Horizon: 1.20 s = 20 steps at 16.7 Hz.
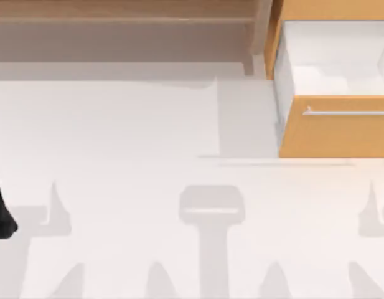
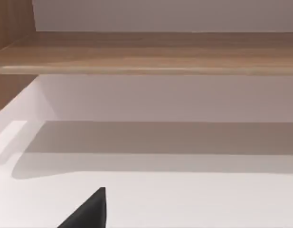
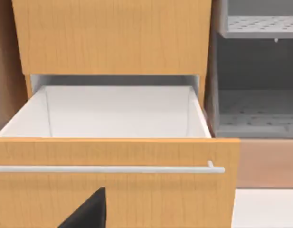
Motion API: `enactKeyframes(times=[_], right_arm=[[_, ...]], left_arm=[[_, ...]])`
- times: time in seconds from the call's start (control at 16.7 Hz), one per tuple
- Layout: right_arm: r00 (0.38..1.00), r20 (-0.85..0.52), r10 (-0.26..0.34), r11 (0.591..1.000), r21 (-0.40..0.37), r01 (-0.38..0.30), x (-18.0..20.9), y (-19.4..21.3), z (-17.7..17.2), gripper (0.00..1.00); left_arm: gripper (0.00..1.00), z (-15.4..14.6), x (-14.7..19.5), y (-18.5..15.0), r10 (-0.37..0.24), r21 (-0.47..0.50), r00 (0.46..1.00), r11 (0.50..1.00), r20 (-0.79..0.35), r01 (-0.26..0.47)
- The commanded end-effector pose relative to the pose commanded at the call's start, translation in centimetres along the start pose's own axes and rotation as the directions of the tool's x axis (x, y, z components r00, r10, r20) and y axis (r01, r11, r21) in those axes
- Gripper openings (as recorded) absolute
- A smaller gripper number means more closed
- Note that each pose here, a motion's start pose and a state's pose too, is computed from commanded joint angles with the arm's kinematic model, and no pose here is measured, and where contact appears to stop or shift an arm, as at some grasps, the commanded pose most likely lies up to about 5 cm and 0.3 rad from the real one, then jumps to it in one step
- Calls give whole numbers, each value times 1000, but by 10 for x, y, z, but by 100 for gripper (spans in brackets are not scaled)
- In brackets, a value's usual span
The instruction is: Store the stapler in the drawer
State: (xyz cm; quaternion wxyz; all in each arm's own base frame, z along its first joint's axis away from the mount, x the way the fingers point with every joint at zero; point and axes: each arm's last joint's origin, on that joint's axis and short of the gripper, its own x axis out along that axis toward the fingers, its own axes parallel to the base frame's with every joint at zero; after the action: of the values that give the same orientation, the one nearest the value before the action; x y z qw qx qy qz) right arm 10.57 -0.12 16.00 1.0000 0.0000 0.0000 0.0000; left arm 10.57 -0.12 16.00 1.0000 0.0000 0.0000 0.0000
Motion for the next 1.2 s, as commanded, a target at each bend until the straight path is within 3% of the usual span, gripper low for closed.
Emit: enactKeyframes(times=[0.3, 0.66, 0.96, 1.2], right_arm=[[998, -55, -7, 999, -44, 5, 2, -1, 5, 100], [935, -339, -102, 967, -255, 13, 20, -16, 37, 100], [744, -637, -204, 912, -399, -92, 61, -49, 66, 100], [510, -831, -221, 886, -389, -251, 104, -95, 71, 100]], left_arm=[[100, 0, 0, 0, 0, 0, 1000, 1000, 0, 0], [100, 0, 0, 0, 0, 0, 1000, 1000, 0, 0], [100, 0, 0, 0, 0, 0, 1000, 1000, 0, 0], [100, 0, 0, 0, 0, 0, 1000, 1000, 0, 0]])
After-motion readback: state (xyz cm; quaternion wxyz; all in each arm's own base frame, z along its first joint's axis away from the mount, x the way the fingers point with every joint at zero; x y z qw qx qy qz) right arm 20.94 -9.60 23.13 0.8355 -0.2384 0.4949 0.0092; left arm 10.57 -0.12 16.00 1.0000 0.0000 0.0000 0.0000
